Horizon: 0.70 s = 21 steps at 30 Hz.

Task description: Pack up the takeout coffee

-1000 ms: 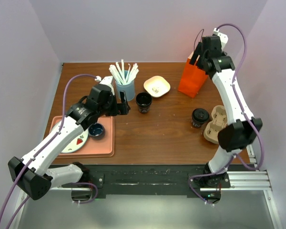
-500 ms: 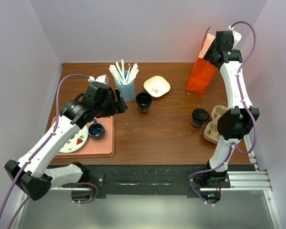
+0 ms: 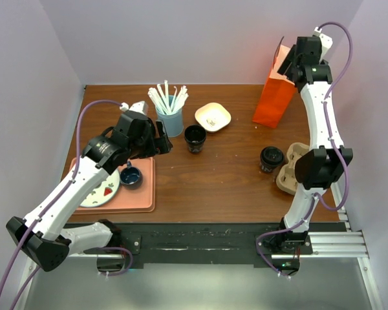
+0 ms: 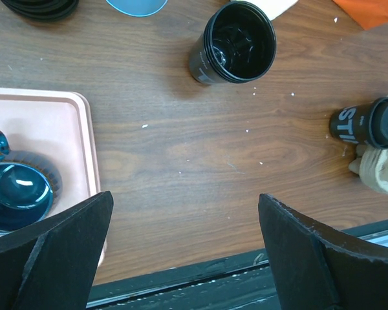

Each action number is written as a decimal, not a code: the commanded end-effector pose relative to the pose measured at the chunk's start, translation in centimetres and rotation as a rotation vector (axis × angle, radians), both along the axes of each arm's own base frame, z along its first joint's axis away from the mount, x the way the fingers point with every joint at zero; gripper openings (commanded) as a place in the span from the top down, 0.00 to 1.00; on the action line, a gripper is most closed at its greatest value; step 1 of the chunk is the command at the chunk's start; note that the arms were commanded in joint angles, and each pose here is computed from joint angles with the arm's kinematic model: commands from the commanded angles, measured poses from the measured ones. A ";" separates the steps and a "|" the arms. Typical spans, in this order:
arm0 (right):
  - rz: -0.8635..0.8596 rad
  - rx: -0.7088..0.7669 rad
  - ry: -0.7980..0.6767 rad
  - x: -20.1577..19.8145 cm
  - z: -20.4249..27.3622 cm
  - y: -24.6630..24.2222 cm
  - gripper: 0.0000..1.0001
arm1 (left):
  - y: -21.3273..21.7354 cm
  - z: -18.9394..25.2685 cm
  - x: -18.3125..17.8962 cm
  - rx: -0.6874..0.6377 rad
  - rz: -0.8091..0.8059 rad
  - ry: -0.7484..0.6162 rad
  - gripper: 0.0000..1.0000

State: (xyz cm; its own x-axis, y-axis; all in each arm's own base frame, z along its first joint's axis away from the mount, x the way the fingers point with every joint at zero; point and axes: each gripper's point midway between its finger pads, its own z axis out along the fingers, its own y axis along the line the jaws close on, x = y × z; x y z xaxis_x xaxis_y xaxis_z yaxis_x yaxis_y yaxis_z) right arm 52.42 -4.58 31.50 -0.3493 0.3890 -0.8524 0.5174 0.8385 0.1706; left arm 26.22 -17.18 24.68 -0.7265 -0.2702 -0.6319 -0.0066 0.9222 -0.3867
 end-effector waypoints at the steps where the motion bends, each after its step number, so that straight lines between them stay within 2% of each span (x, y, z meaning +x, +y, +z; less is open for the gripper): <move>1: -0.070 -0.062 -0.079 -0.8 3.9 -3.2 0.23 | 0.4 0.5 0.6 0.027 -0.007 -0.047 0.00; 9: -0.031 -0.056 0.016 0.3 0.0 -4.2 0.27 | 0.4 0.2 0.1 0.032 -0.032 -0.038 0.02; 12: 0.041 -0.041 0.006 1.3 -0.9 -3.4 0.34 | 0.7 1.1 -0.2 0.025 -0.026 -0.052 0.03; 15: 0.089 -0.039 0.018 2.1 -1.7 -2.8 0.45 | 1.0 2.1 -0.6 0.011 -0.016 -0.072 0.03; 17: 0.096 -0.050 0.026 2.3 -1.8 -2.9 0.58 | 1.2 2.8 -0.8 0.004 -0.009 -0.083 0.03; 18: 0.097 -0.055 0.023 2.3 -1.7 -2.9 0.69 | 1.2 3.1 -0.8 0.000 -0.008 -0.089 0.03; 21: 0.124 -0.069 0.006 2.7 -1.1 -2.7 0.85 | 1.4 3.8 -1.0 0.003 -0.014 -0.097 0.04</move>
